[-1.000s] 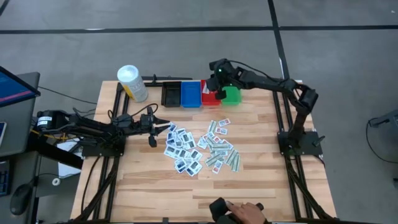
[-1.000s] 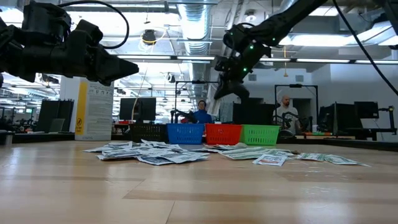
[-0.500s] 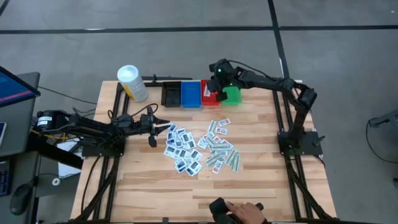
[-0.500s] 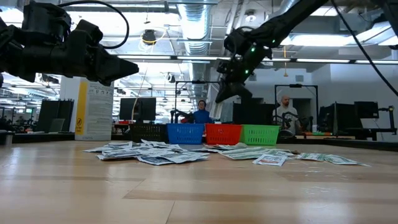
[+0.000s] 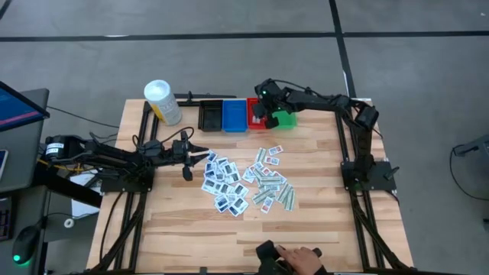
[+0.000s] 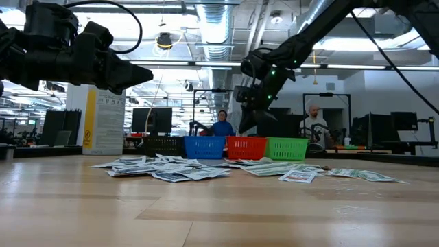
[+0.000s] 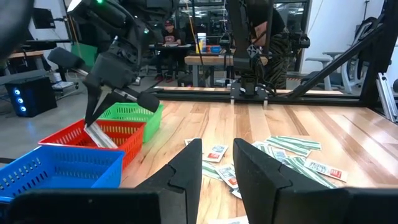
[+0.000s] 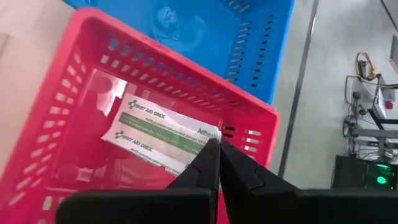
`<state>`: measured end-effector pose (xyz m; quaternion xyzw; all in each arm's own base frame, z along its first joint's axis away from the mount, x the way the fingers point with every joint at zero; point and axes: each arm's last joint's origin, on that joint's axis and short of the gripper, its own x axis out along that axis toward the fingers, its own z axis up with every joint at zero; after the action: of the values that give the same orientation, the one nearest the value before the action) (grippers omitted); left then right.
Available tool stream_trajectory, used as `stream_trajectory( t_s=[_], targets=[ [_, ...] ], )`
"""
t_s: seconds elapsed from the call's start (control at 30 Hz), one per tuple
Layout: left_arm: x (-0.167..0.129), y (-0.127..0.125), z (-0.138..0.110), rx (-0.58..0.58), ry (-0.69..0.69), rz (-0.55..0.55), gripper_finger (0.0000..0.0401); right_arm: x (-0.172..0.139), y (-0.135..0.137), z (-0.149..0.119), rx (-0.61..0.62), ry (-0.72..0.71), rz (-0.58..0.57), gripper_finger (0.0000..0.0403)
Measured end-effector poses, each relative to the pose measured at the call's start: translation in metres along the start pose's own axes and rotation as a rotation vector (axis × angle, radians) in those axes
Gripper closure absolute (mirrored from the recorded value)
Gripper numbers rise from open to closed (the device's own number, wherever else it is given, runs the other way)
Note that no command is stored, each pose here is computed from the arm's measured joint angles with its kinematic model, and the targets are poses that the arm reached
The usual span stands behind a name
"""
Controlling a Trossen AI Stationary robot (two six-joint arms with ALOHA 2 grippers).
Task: Pick & Place First Aid Supplies
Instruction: Put the green bandage pack into the red bin
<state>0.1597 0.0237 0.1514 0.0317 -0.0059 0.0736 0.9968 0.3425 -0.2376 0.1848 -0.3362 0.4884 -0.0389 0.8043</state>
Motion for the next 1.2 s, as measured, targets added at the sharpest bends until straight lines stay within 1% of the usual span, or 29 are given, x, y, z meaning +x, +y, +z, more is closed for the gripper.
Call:
stream_trajectory(
  t_s=[0.07,0.2,0.6,0.7,1.03,1.1,1.2],
  targets=[
    [0.0,0.0,0.0,0.0,0.0,0.0,0.0308,0.0,0.0008,0.0004,0.019,0.001,0.006,0.0402],
    [0.0,0.0,-0.0003,0.0,0.003,0.0,0.0308,-0.0002,0.0056,-0.001,0.015,0.025,0.05,0.0402],
    [0.0,0.0,-0.0003,0.0,0.003,0.0,0.0308,-0.0003,0.0075,0.0035,0.014,0.015,0.048,0.0397],
    [0.0,0.0,-0.0003,0.0,0.003,0.0,0.0308,-0.0004,0.0087,0.0059,0.009,0.011,0.05,0.0383],
    [0.0,0.0,-0.0003,0.0,0.003,0.0,0.0308,-0.0005,0.0096,0.0081,0.023,0.01,0.046,0.03],
    [0.0,-0.0001,-0.0003,0.0,0.003,0.0,0.0308,-0.0005,0.0085,0.008,0.023,0.023,0.027,0.0288],
    [0.0,0.0,-0.0003,0.0,0.003,0.0,0.0308,-0.0008,0.0052,0.0075,0.044,0.071,-0.032,0.0275]
  ],
)
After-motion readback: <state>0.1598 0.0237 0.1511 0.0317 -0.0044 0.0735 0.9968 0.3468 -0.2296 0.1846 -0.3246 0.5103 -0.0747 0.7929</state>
